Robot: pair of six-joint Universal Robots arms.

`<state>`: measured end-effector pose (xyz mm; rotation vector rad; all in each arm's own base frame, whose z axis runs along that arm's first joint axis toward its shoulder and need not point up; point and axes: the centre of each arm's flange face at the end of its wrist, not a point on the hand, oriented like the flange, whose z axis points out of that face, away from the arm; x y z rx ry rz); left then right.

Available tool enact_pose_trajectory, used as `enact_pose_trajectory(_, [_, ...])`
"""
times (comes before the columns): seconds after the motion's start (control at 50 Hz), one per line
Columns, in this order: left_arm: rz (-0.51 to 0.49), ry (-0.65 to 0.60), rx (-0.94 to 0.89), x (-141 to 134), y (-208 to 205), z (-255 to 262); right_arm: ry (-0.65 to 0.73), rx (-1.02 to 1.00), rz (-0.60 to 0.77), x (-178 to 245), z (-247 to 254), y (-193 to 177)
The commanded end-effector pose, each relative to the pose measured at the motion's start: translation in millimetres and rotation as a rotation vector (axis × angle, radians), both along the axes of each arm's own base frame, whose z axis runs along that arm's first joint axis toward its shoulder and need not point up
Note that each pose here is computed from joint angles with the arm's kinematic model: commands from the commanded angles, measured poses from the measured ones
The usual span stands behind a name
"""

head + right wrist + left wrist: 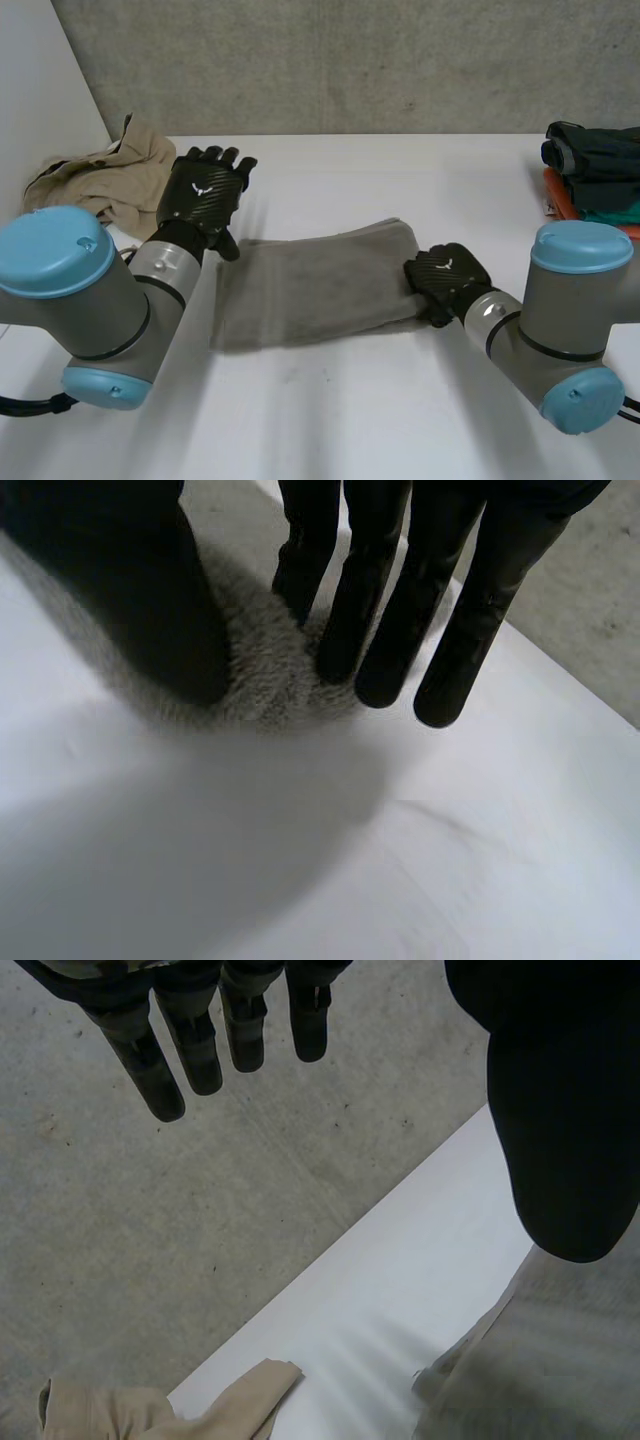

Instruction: Fold the laundry.

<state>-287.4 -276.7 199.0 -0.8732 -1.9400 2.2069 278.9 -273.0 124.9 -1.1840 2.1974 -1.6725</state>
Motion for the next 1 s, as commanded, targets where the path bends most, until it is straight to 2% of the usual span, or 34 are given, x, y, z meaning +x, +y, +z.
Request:
enact_pose_trajectory(0.02, [0.008, -0.001, 0.003, 3, 0, 0, 0.104, -0.130, -0.034, -13, 12, -15])
enact_pose_trajectory(0.16, [0.019, 0.007, -0.009, 5, 1, 6, 0.220, -0.329, 0.056, 1, 43, -10])
enact_pose_trajectory(0.26, [0.034, 0.009, -0.013, 10, 0, 11, 0.203, -0.566, 0.296, 74, 62, 39])
enact_pose_trajectory(0.32, [0.052, 0.012, -0.017, 16, -2, 14, 0.186, -0.651, 0.392, 97, 57, 58])
enact_pose_trajectory(0.34, [0.057, 0.014, -0.016, 17, -2, 15, 0.170, -0.683, 0.471, 110, 49, 71])
enact_pose_trajectory(0.42, [0.109, 0.046, -0.003, 23, -1, 20, 0.137, -0.696, 0.691, 130, 20, 100])
enact_pose_trajectory(0.5, [0.145, 0.088, 0.029, 27, 0, 22, 0.091, -0.661, 0.796, 134, 8, 113])
enact_pose_trajectory(0.56, [0.145, 0.106, 0.041, 26, 1, 25, 0.077, -0.632, 0.770, 134, 9, 110])
enact_pose_trajectory(0.64, [0.136, 0.117, 0.040, 23, 1, 28, -0.020, -0.474, 0.591, 123, 16, 86])
enact_pose_trajectory(0.66, [0.136, 0.119, 0.036, 23, 0, 29, -0.121, -0.393, 0.477, 115, 32, 69])
enact_pose_trajectory(0.7, [0.114, 0.138, 0.019, 15, 2, 36, -0.249, -0.313, 0.367, 104, 53, 55])
enact_pose_trajectory(0.72, [0.104, 0.142, 0.018, 12, 3, 37, -0.373, -0.240, 0.275, 94, 72, 46])
enact_pose_trajectory(0.8, [0.032, 0.185, 0.017, -13, 10, 42, -0.524, -0.049, 0.104, 67, 88, 26])
enact_pose_trajectory(0.9, [-0.066, 0.211, 0.109, -49, 25, 24, -0.455, 0.082, -0.006, 48, 77, 9])
enact_pose_trajectory(1.0, [-0.084, 0.147, 0.226, -64, 33, -10, -0.389, 0.145, -0.016, 54, 67, 3])
